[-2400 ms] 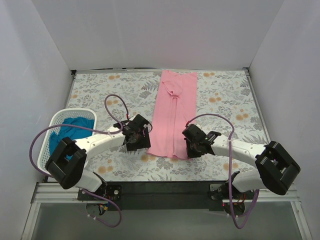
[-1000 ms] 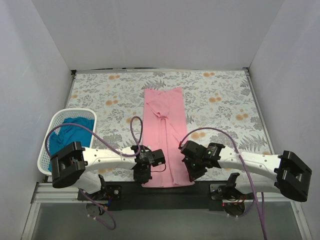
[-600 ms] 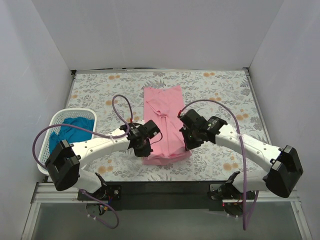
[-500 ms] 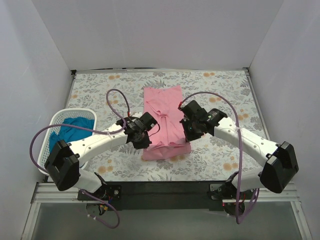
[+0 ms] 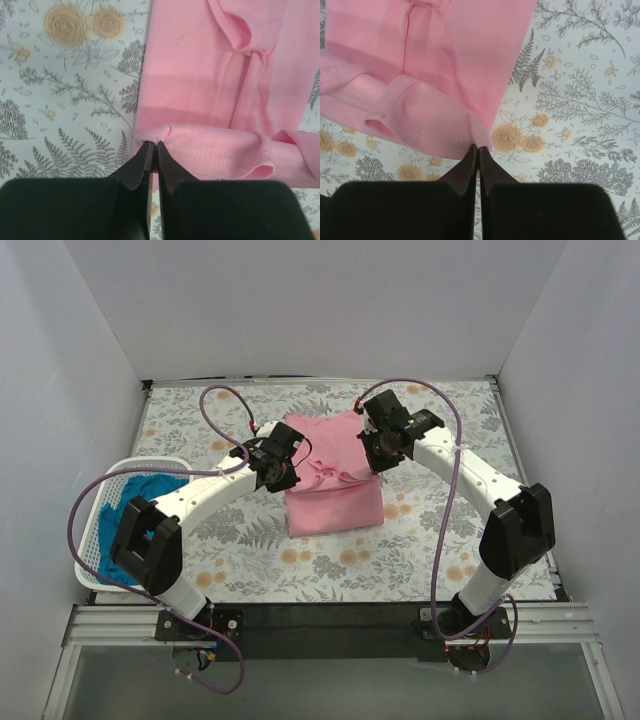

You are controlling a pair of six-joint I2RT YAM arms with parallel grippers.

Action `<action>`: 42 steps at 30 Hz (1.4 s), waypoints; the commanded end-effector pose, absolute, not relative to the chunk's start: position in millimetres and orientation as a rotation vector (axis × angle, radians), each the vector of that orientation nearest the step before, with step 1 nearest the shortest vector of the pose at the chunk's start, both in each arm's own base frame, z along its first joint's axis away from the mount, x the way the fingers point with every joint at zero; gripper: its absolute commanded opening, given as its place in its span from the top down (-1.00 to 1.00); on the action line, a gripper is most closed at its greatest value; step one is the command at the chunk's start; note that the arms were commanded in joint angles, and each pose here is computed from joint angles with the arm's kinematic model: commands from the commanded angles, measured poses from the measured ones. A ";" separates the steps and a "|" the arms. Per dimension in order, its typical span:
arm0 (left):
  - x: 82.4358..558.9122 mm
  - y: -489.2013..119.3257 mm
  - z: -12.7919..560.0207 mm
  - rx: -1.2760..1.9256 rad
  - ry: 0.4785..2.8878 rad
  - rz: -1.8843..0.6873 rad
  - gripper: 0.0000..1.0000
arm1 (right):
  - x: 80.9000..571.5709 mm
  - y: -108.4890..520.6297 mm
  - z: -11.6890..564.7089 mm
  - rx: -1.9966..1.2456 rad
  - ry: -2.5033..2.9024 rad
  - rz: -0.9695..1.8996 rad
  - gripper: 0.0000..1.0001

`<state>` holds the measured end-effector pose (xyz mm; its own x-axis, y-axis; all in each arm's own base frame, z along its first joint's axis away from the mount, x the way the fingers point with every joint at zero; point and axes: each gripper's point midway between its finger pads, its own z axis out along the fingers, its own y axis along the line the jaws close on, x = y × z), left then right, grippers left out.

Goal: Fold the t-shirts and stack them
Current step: Fold the tshirt

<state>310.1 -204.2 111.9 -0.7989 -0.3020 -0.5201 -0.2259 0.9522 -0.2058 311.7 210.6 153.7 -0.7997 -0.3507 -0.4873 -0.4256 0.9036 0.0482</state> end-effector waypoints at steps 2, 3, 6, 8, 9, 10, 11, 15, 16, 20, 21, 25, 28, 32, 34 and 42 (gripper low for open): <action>347.9 -206.5 132.9 -0.341 2.430 -0.203 1.00 | 337.9 211.3 168.9 -0.598 2.531 0.207 0.97; 351.6 -207.2 129.1 -0.340 2.436 -0.197 1.00 | 345.2 210.5 169.9 -0.589 2.527 0.203 0.97; 364.5 -207.7 125.2 -0.339 2.436 -0.183 1.00 | 357.9 207.9 167.5 -0.582 2.527 0.199 0.97; 374.0 -206.0 127.5 -0.350 2.424 -0.182 1.00 | 364.4 207.0 162.8 -0.578 2.533 0.200 0.97; 376.4 -205.7 125.6 -0.352 2.427 -0.180 1.00 | 367.7 204.5 161.7 -0.568 2.536 0.202 0.97; 380.0 -205.6 122.7 -0.355 2.429 -0.175 1.00 | 371.4 204.1 162.1 -0.564 2.532 0.204 0.97; 383.9 -206.4 123.6 -0.358 2.425 -0.176 1.00 | 375.7 202.8 161.0 -0.560 2.528 0.203 0.97; 391.5 -199.3 112.0 -0.382 2.435 -0.142 1.00 | 389.2 201.8 152.3 -0.539 2.531 0.216 0.97; 393.8 -199.4 110.5 -0.387 2.433 -0.145 1.00 | 391.4 202.6 151.3 -0.536 2.528 0.224 0.97; 401.0 -194.9 93.8 -0.401 2.440 -0.118 1.00 | 401.3 208.1 137.1 -0.533 2.516 0.254 0.97; 402.5 -194.0 89.6 -0.402 2.441 -0.108 1.00 | 403.3 208.9 129.6 -0.536 2.526 0.254 0.97; 411.1 -189.9 73.5 -0.419 2.442 -0.074 1.00 | 415.2 211.3 114.8 -0.528 2.509 0.263 0.97; 417.1 -189.0 64.0 -0.429 2.439 -0.059 1.00 | 420.4 211.2 103.5 -0.529 2.513 0.259 0.97; 423.2 -188.2 57.4 -0.416 2.423 -0.042 0.99 | 428.7 207.9 86.2 -0.507 2.524 0.248 0.95; 425.8 -187.4 58.7 -0.418 2.406 -0.034 0.84 | 430.2 206.3 83.7 -0.494 2.531 0.237 0.72; 428.2 -192.5 104.3 -0.408 2.318 -0.125 0.28 | 423.3 189.9 107.1 -0.354 2.491 0.178 0.41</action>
<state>413.4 -192.6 44.4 -0.7556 -0.2913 -0.5867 -0.2678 0.9548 -0.1291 415.8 198.4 70.7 -0.8196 -0.2802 -0.4998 -0.3556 0.9327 0.0602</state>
